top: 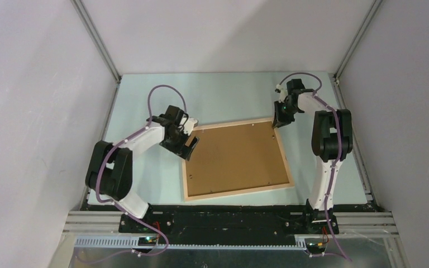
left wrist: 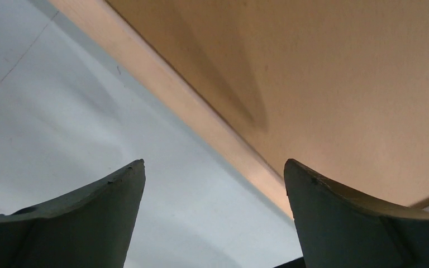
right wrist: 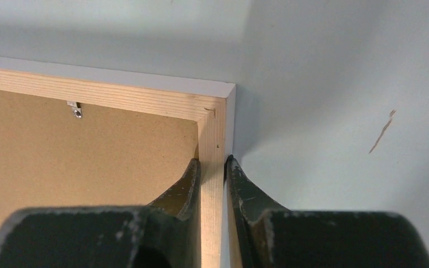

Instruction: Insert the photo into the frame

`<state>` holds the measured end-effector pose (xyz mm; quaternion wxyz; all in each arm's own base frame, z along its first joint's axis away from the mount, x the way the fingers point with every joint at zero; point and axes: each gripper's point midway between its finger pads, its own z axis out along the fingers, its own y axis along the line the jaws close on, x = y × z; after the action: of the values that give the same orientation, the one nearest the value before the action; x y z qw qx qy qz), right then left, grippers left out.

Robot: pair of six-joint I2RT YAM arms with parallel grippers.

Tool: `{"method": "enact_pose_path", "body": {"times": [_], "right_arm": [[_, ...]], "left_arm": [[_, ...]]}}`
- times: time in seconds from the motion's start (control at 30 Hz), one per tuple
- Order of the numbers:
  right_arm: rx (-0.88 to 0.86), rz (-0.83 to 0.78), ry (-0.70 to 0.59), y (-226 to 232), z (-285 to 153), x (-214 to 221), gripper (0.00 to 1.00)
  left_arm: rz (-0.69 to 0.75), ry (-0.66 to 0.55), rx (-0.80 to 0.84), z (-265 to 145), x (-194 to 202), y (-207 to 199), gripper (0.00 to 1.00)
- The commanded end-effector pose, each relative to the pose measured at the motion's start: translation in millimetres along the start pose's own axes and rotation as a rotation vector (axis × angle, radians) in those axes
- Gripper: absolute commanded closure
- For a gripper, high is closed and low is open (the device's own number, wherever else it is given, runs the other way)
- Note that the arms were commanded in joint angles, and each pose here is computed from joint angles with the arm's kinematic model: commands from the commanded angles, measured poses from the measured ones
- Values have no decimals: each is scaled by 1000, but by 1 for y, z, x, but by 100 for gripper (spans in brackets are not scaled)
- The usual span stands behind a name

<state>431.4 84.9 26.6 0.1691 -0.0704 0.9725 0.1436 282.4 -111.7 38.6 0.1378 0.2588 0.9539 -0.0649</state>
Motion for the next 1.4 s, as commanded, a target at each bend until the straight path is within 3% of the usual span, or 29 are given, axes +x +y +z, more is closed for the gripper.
{"method": "enact_pose_path", "body": {"times": [0.0,0.3,0.6,1.0,1.37], "right_arm": [[0,100,-39,-21,7,-21,100],[-29,272,-65,-43,12,-13,100],[-67,298,-90,-38,5,-12,100],[-94,299,-72,-36,6,-4,100],[-112,307,-71,-38,6,-3,100]], "left_arm": [[103,-85,-38,-23,-7,5,1],[74,-60,54,-15,-1,-18,0],[8,-11,70,3,-10,-18,2],[-24,-4,105,11,-20,-25,9],[-12,13,57,17,-13,-19,25]]}}
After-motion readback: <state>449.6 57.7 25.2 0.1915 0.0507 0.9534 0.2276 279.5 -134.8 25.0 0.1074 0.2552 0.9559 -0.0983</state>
